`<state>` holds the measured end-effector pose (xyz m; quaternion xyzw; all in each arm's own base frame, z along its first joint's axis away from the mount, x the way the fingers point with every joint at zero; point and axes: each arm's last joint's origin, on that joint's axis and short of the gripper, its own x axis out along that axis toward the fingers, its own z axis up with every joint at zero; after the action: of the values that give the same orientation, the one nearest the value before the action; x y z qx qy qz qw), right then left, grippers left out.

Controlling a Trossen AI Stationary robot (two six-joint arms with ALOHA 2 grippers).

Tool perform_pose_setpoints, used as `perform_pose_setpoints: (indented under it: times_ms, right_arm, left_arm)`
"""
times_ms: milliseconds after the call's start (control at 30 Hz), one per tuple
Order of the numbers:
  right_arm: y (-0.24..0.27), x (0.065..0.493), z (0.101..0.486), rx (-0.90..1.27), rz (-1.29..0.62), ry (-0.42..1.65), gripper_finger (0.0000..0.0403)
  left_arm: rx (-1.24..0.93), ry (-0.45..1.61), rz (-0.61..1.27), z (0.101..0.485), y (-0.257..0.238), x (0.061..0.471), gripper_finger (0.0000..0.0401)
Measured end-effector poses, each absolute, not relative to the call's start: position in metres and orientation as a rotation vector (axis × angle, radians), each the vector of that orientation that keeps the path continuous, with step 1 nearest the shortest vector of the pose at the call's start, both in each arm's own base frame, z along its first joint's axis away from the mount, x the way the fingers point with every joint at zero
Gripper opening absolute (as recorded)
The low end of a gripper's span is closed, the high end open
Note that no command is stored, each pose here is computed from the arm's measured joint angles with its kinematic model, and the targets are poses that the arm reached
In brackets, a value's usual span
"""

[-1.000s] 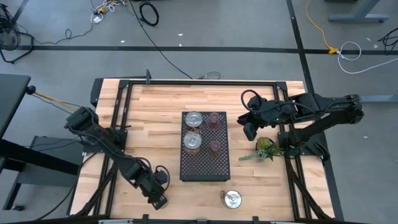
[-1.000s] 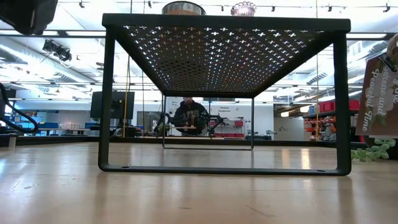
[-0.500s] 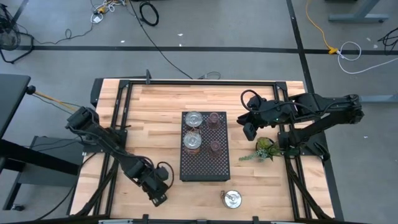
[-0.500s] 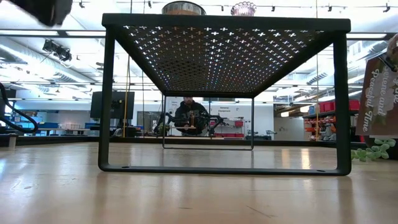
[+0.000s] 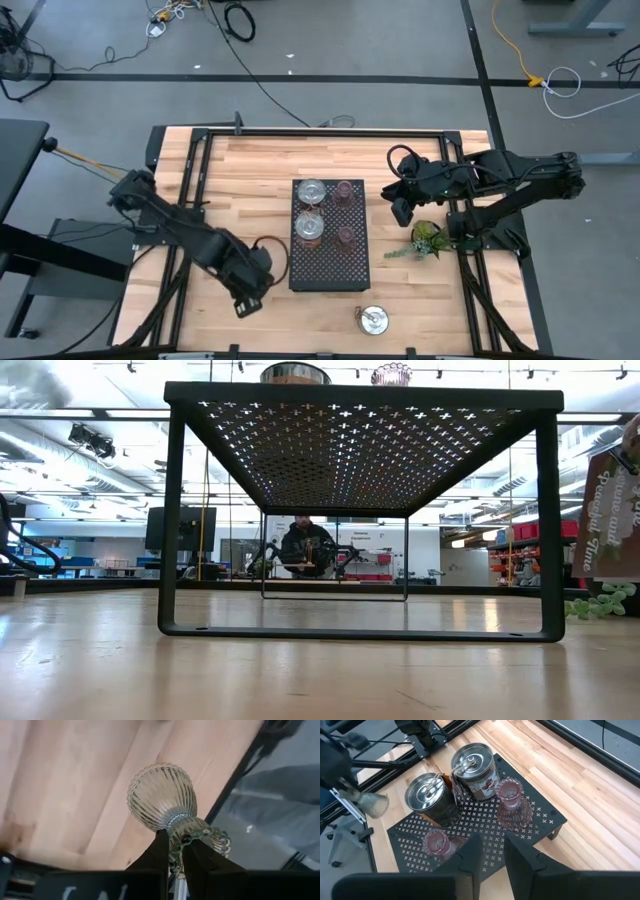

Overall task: Pick & Place candle stick holders
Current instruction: Put the green glass candle holder on the shelf

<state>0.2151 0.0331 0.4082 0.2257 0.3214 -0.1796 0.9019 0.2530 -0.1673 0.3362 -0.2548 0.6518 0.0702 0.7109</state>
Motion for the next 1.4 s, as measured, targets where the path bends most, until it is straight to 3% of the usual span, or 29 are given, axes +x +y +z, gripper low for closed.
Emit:
perform_pose_setpoints:
  times_ms: [267,400,900,1400]
  right_arm:
    - [0.033,0.215,0.408,0.459,-0.369,0.663,0.0080]
    - [0.033,0.216,0.409,0.445,-0.362,0.658,0.0080]
    - [0.033,0.216,0.409,0.421,-0.352,0.659,0.0080]
    - [0.033,0.216,0.409,0.396,-0.343,0.664,0.0080]
  left_arm:
    - [-0.662,1.218,0.074,0.404,-0.141,0.266,0.0031]
    - [-0.637,1.150,0.054,0.418,-0.131,0.279,0.0031]
    - [-0.503,1.142,-0.039,0.398,-0.107,0.357,0.0031]
    - [-0.485,1.137,-0.098,0.369,-0.100,0.397,0.0031]
